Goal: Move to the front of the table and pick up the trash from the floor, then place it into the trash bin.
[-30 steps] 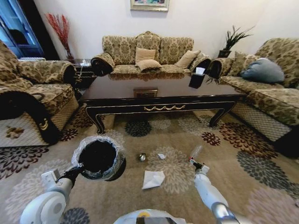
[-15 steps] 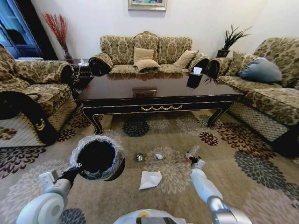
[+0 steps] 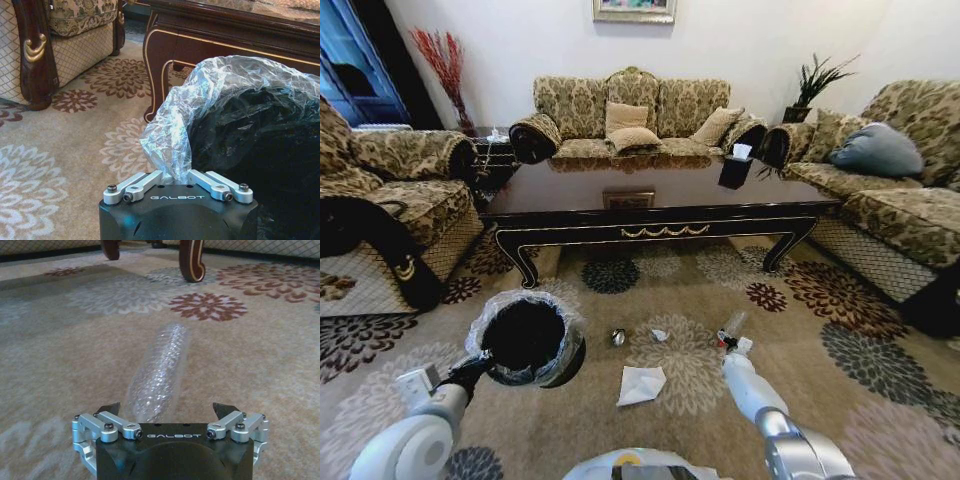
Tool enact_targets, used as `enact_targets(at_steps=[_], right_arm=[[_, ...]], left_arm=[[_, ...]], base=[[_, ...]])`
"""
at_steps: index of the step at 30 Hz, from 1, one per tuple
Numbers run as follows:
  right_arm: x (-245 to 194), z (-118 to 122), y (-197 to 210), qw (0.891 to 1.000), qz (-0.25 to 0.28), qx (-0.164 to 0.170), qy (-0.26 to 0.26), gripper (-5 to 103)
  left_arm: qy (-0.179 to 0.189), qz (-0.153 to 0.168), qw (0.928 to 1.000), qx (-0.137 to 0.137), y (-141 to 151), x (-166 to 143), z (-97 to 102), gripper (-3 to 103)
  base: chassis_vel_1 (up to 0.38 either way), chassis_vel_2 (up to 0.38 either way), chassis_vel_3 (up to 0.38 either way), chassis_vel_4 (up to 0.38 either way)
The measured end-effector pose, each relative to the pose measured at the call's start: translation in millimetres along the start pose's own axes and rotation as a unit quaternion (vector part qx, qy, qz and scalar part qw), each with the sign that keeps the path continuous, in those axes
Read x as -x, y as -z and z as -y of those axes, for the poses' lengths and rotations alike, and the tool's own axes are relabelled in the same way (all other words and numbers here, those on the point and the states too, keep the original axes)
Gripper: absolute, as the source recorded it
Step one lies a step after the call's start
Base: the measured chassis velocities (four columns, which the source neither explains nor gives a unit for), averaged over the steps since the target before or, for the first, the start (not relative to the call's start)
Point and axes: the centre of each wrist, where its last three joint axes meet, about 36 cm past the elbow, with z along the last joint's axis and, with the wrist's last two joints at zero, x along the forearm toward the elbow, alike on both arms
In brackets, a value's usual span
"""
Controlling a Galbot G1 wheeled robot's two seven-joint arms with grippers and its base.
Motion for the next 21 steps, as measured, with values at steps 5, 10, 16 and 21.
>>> enact_targets(at_steps=[5,10,16,21], right_arm=[[-2,2,-4,1.0,-0.006,-0.008,0.013,88],[-2,0,-5,1.0,-0.01,-0.009,0.017,66],[-3,1,-6,1.0,-0.01,-0.013,0.023,44],[-6,6,-12,0.999,-0.012,-0.02,0.024,29]], left_arm=[[0.0,-0.001,1.0,-0.001,-1,1,0.0,2],[0.001,-0.002,1.0,-0.001,-1,2,-0.2,2],[0.002,-0.003,1.0,-0.002,-2,4,-0.7,2],[0.001,-0.003,1.0,-0.003,-2,6,-0.6,2]], base=[[0.0,0.0,0.0,0.0],[0.0,0.0,0.0,0.0],[0.0,0.0,0.0,0.0],[0.0,0.0,0.0,0.0]])
